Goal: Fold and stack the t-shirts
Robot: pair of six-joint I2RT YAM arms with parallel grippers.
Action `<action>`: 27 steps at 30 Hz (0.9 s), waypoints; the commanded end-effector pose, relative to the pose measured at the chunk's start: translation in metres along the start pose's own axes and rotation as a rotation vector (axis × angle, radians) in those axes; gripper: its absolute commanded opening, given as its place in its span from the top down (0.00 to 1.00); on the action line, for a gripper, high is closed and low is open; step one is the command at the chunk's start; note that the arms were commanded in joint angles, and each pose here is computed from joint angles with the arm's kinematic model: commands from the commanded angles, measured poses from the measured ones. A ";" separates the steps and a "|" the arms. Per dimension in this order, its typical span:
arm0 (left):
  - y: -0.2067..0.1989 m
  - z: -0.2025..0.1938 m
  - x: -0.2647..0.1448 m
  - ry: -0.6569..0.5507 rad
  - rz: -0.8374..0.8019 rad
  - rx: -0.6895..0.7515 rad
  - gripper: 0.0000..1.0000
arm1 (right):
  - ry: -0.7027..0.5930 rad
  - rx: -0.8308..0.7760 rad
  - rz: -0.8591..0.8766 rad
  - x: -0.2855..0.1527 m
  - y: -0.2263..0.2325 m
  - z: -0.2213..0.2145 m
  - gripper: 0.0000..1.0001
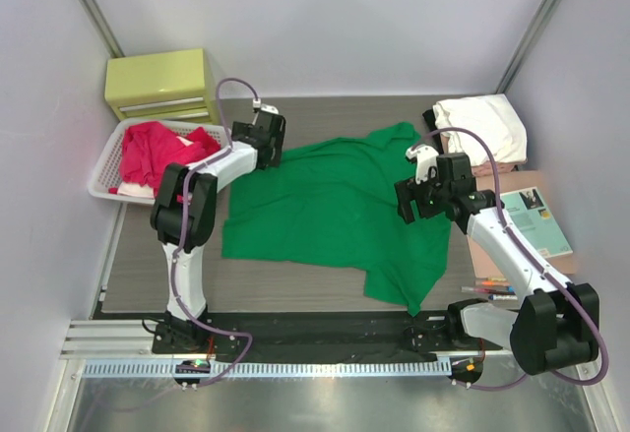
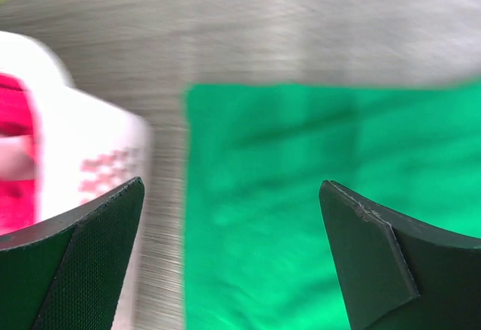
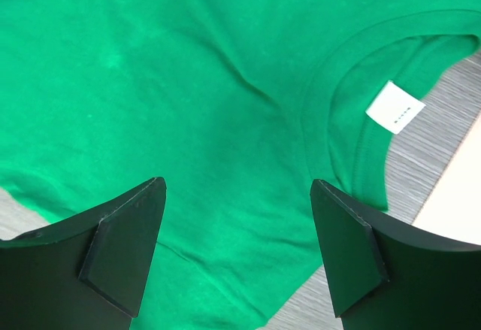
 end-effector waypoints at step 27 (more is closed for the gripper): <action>0.081 0.080 -0.077 -0.234 -0.080 -0.095 0.00 | -0.103 0.143 -0.095 0.074 -0.036 0.157 0.17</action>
Point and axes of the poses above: each gripper's point midway between its finger pads, its own x axis out along the fingers, its own y axis along the line the jaws close on, z = x × y, the point moved 1 cm from there along -x, back along the fingers, and after that the axes turned 11 degrees about x, right-handed, at the moved point
